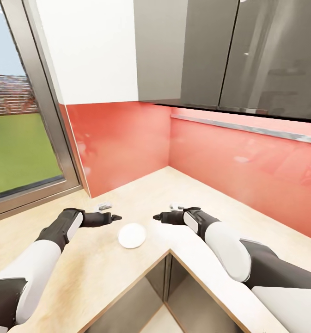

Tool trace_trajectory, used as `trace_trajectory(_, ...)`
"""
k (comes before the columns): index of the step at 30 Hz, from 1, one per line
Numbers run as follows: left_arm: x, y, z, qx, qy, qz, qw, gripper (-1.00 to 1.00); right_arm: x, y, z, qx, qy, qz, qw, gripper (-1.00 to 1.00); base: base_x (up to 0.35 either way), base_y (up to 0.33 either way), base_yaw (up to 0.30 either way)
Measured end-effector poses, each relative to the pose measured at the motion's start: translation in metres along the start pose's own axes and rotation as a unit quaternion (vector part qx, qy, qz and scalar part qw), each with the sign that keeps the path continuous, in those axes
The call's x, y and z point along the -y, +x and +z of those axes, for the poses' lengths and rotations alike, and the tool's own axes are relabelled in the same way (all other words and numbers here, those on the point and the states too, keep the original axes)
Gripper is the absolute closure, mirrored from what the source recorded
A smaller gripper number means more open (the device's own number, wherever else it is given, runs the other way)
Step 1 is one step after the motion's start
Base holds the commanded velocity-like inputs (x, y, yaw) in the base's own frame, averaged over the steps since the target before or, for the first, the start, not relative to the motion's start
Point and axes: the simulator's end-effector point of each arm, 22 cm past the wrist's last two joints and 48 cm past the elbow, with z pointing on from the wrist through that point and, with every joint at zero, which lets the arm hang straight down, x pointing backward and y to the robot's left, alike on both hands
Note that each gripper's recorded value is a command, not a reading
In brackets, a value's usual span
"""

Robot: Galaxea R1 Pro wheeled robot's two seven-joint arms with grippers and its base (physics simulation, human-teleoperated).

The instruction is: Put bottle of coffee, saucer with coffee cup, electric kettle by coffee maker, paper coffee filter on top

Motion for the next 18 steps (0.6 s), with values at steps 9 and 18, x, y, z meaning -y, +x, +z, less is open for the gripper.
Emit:
trace_trajectory(9, 0.0001, 0.0006, 0.0000, 0.000, 0.000, 0.000, 1.0000, -1.00, -0.0001, 0.0001, -0.0003, 0.000, 0.000, 0.000, 1.0000, -1.00, 0.063, 0.000, -0.200)
trace_trajectory(18, -0.0018, -0.0036, -0.0023, 0.006, 0.001, -0.005, 1.0000, -1.00, 0.0000, 0.0001, 0.0000, 0.000, 0.000, 0.000, 1.0000, -1.00, 0.063, 0.000, -0.026)
